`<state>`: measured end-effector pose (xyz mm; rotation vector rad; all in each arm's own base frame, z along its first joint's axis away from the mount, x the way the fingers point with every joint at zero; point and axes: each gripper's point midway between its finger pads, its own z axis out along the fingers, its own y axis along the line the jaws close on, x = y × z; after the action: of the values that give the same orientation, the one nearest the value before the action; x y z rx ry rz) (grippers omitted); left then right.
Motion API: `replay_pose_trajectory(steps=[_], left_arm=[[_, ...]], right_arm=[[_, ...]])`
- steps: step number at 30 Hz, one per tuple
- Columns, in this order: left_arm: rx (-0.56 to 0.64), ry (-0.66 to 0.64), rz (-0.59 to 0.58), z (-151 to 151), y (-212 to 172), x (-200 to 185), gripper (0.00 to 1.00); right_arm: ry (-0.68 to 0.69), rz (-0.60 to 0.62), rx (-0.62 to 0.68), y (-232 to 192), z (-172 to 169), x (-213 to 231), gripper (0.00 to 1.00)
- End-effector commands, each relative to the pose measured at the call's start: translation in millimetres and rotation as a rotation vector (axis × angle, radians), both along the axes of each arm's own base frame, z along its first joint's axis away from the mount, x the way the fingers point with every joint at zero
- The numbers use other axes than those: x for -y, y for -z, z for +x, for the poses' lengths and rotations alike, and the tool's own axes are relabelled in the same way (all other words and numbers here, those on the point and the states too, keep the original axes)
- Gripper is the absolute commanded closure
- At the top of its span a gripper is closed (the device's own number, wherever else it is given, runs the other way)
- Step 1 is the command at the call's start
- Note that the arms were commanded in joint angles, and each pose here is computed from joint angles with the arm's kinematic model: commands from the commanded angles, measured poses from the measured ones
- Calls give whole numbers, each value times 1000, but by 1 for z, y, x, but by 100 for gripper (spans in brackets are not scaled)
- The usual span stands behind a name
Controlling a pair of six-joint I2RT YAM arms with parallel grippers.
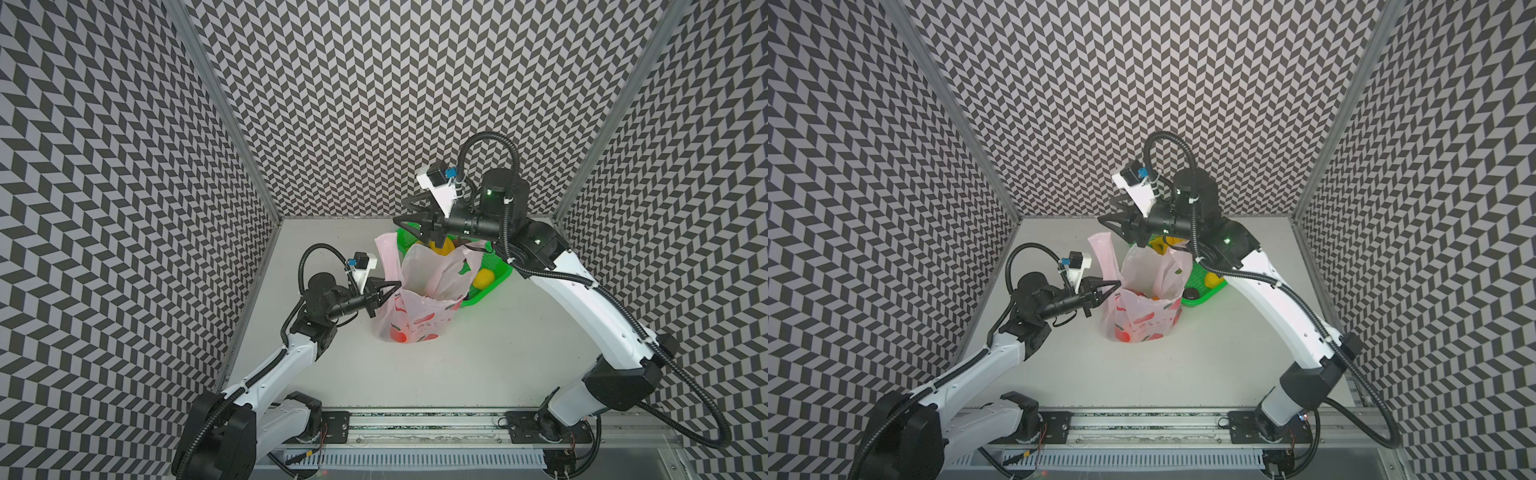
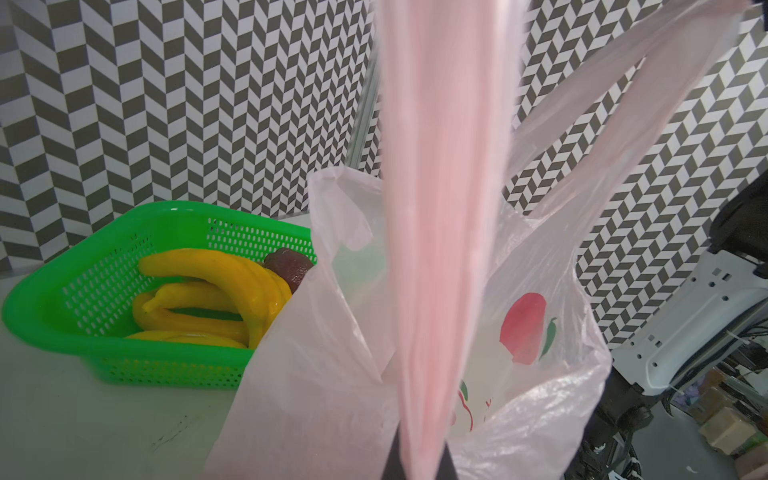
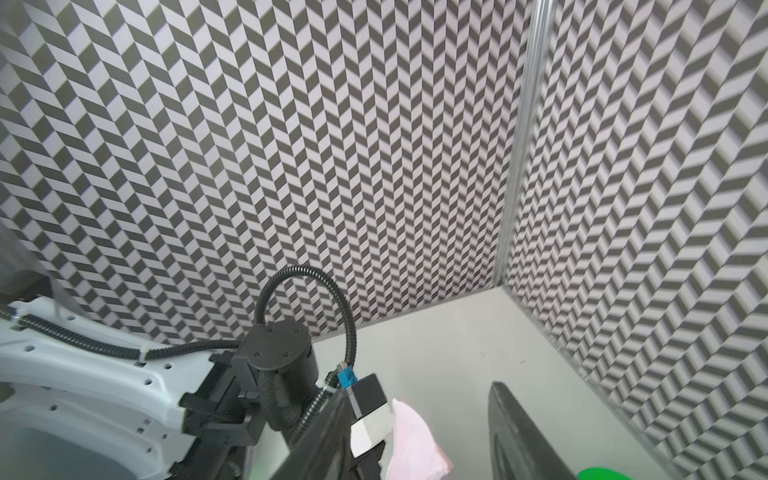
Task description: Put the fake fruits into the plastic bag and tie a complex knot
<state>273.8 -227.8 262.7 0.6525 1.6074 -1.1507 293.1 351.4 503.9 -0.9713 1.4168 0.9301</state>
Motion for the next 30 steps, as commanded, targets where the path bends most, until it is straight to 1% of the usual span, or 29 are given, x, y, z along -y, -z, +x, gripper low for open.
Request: replay_pose_trajectory(steps=[1,5,8,11,15,19,22,24,30], left_arm=[[-27,-31,-16,8,-3,-6,100],[-27,-41,-21,9,-4,-9,100],[-26,-43,-23,9,-5,-10,100],[-25,-47,-23,10,-6,-11,100],[-33,-54,-22,11,-5,-12,100],[-34,-49,-21,11,-6,-12,100],[-31,-46,-21,11,-7,-12,100],[-29,-44,-20,11,-7,-12,100],[-27,-39,-19,10,-8,-11,100]], right_arm=[[18,75,97,-44,-19,33,37],[125,94,121,-39,-20,80,29],[196,120,123,-22,-25,117,23],[226,146,104,-1,-36,139,19],[191,155,50,28,-56,145,17],[160,126,25,64,-71,147,16],[162,95,9,91,-72,147,16],[160,82,4,100,-70,146,16],[168,57,45,104,-56,145,16]])
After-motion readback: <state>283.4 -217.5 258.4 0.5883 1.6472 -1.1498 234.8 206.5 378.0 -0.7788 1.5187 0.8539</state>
